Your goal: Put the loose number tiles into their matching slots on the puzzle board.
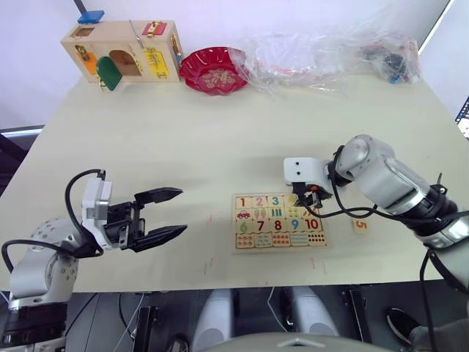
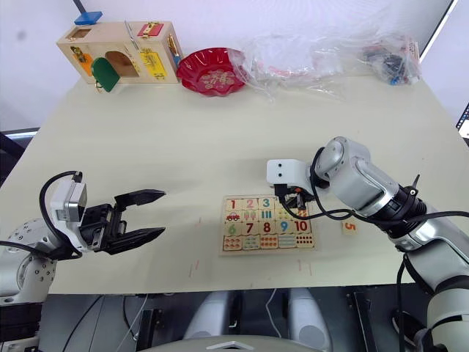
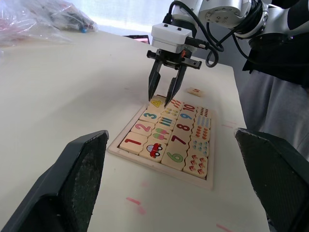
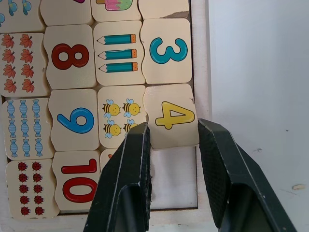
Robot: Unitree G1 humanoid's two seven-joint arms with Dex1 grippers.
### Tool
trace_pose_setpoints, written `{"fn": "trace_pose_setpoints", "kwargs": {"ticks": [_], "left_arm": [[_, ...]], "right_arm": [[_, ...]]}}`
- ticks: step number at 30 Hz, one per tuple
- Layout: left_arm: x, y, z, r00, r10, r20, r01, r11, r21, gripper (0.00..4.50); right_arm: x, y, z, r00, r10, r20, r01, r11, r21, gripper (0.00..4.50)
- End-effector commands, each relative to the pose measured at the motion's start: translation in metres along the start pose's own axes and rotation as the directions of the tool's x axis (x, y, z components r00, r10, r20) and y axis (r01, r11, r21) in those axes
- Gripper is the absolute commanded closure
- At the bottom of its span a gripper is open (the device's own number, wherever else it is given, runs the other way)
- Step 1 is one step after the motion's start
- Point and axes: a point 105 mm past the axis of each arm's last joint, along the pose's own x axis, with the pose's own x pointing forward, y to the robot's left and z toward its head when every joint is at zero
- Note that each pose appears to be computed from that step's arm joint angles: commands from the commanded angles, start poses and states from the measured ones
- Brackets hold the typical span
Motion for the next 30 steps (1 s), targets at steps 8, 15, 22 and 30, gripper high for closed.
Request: {"fn": "trace_pose_setpoints", "kwargs": {"ticks": [8,15,22,30], "left_arm": [[-0.0009,-0.0002,0.0024,1.0,-0.007,0.003,0.007,1.0,0.021,0.0],[-0.0011,0.0002,0.0022,1.0,-0.005,0.002,0.005,1.0,0.022,0.0],[0.0002,0.0006,0.0026,1.0,-0.006,0.003,0.005,1.0,0.023,0.0],[0.0029,0.0007,0.0039,1.0,-0.008,0.004,0.008,1.0,0.026,0.0]], "right_arm": [[-0.0048,-0.0024,0.0056,1.0,-0.019,0.006,0.019,1.0,-0.025,3.64],[-0.0053,-0.0033,0.0055,1.0,-0.021,0.005,0.021,0.999,-0.025,3.64],[-0.0055,-0.0037,0.0054,1.0,-0.022,0.006,0.022,0.999,-0.026,3.64],[-0.0054,-0.0032,0.0055,1.0,-0.02,0.007,0.02,0.999,-0.025,3.64]]}}
